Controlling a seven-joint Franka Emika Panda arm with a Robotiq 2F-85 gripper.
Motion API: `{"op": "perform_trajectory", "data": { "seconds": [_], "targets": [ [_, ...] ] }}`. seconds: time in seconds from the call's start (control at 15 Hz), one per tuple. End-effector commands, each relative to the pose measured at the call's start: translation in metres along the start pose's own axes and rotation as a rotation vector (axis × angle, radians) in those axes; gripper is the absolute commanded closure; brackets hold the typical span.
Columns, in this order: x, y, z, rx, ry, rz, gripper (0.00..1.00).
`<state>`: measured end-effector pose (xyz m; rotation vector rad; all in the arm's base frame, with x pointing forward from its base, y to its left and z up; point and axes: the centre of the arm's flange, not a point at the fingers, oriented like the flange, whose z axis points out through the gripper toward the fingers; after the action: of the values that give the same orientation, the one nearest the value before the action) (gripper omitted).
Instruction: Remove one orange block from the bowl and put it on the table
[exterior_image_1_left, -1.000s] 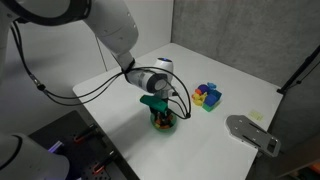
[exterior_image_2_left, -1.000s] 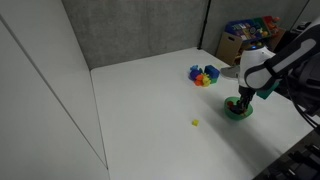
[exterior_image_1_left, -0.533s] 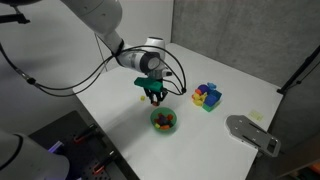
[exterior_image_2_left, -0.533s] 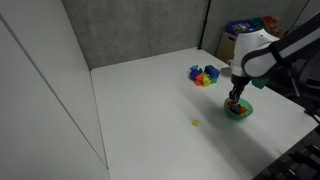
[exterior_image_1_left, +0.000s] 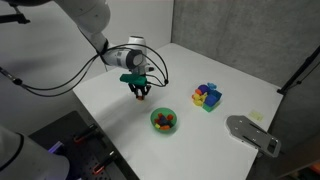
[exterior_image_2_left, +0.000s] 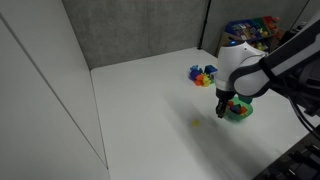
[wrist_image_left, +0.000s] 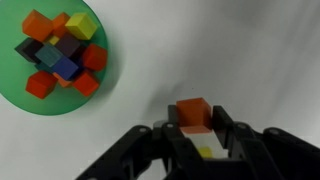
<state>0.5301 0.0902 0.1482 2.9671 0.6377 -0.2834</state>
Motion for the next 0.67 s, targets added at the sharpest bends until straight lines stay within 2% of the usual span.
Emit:
{"op": "perform_trajectory", "data": {
  "seconds": [0.0,0.6],
  "targets": [
    [0.025,-0.02,0.02,-0.039,0.034,-0.013,0.86],
    [0.082,-0.04,0.052,-0.127,0.12,0.016,0.86]
  ]
}}
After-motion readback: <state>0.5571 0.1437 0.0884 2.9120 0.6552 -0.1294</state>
